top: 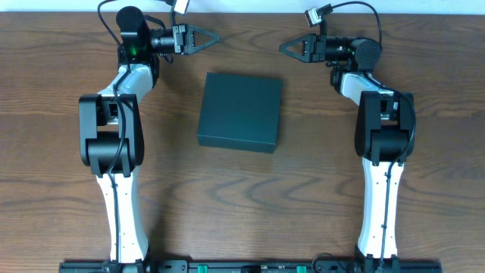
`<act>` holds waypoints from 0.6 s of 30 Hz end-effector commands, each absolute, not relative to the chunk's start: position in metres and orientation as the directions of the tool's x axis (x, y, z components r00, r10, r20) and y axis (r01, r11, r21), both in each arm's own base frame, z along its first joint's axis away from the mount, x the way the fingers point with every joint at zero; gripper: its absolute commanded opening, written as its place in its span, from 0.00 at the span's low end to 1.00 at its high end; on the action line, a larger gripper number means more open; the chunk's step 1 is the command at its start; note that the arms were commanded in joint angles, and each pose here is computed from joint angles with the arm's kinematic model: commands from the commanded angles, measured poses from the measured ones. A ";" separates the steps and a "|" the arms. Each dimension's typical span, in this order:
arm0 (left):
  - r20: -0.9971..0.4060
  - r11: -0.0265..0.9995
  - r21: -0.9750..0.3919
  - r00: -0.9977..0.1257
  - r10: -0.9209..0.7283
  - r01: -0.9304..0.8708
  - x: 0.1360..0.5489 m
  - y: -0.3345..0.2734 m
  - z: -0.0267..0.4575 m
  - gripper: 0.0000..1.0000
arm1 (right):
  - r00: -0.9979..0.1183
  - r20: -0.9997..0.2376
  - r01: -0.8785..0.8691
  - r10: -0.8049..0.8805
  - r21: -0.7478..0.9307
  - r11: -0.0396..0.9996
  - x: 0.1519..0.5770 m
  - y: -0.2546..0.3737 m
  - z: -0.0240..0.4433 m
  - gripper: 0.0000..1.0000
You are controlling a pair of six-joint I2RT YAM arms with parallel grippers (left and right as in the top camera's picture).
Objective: Pack container
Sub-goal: 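Swing the lid down toward the viewer with both grippers, closing the box, then release the lid and raise both grippers away from the box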
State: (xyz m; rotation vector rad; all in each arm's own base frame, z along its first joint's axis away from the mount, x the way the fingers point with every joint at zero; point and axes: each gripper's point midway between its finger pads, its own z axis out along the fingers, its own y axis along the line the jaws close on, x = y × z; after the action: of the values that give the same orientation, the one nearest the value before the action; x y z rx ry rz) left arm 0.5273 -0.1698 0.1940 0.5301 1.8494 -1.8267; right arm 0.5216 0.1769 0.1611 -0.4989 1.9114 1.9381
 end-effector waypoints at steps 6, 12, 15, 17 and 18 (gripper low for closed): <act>-0.546 0.118 -0.838 -0.807 -0.225 0.533 0.561 -0.152 0.186 0.06 | -0.915 -0.404 -0.403 -0.020 0.915 -0.030 0.515 0.199 0.161 0.02; -0.333 0.147 -0.943 -0.815 -0.475 0.299 0.605 -0.133 0.184 0.06 | -0.939 -0.340 -0.342 0.042 0.938 -0.055 0.539 0.202 0.192 0.02; -0.292 0.189 -0.956 -0.775 -0.560 0.223 0.626 -0.123 0.182 0.06 | -0.946 -0.296 -0.304 0.131 0.951 -0.053 0.569 0.187 0.209 0.01; -0.297 0.293 -0.945 -0.753 -0.588 0.144 0.640 -0.115 0.166 0.06 | -0.940 -0.302 -0.307 0.162 0.952 -0.004 0.590 0.176 0.202 0.02; -0.309 0.366 -0.926 -0.747 -0.589 0.095 0.644 -0.111 0.154 0.06 | -0.939 -0.291 -0.291 0.186 0.956 0.028 0.601 0.170 0.192 0.02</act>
State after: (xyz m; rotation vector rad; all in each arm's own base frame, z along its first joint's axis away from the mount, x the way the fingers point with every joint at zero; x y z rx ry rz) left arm 0.6180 -0.1286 0.1529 -0.4293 2.0285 -1.6549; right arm 0.5782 0.1900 0.1934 -0.0356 2.0752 2.1421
